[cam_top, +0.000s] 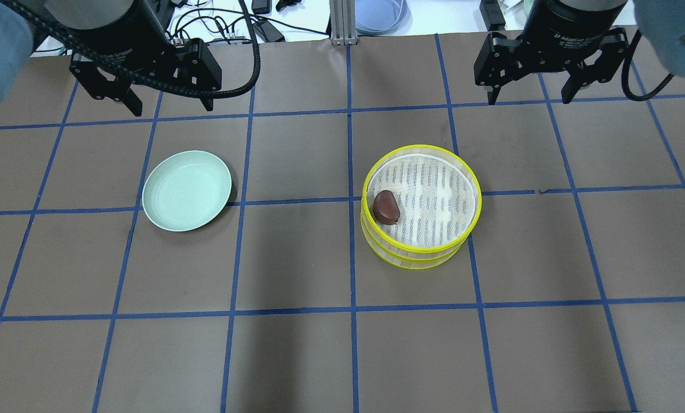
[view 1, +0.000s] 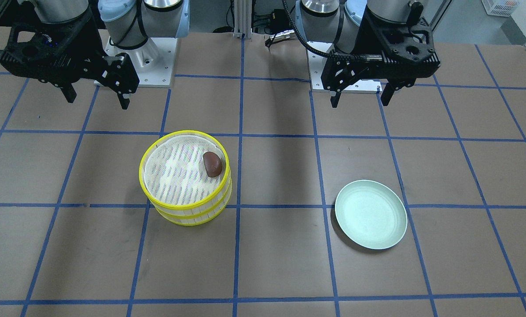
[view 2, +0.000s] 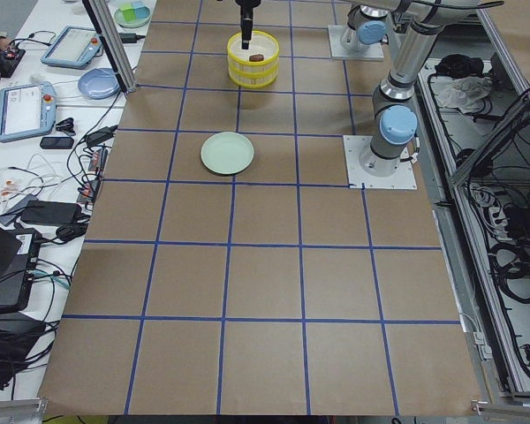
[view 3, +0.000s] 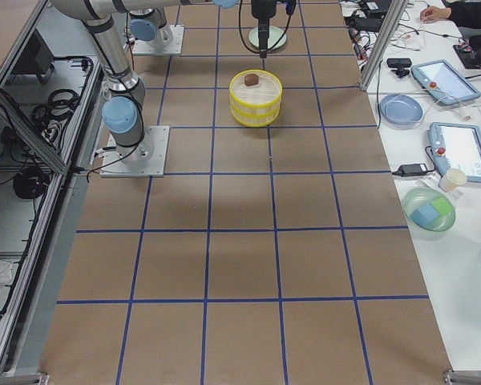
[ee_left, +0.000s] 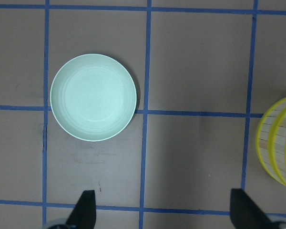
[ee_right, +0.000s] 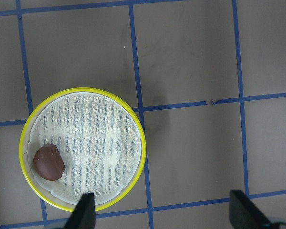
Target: Stack buns with steamer
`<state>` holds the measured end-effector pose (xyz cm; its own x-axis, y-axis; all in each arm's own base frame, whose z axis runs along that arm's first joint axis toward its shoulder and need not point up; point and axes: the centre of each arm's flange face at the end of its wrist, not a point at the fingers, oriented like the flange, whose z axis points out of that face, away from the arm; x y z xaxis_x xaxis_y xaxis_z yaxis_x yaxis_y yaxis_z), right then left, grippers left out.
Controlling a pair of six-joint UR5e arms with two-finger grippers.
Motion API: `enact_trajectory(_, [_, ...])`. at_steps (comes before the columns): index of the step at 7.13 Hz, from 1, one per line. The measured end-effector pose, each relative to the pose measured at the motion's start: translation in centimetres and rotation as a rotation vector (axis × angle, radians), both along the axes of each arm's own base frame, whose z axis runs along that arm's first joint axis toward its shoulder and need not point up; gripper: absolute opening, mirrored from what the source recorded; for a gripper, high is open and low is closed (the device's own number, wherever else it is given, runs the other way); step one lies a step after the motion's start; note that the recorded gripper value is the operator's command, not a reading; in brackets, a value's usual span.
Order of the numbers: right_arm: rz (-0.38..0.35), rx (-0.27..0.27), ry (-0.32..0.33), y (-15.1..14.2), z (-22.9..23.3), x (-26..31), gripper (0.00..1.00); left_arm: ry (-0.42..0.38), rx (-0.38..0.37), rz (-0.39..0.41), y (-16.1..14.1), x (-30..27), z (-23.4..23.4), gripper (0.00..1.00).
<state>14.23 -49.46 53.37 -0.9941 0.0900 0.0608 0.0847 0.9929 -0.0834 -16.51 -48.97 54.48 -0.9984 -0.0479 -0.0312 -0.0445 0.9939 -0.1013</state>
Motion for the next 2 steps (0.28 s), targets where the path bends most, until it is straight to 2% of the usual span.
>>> enact_trajectory(2, [-0.001,0.001,0.0,0.0,-0.01,-0.03,1.0,0.002,0.009,-0.037,-0.27,0.61,-0.23,1.0])
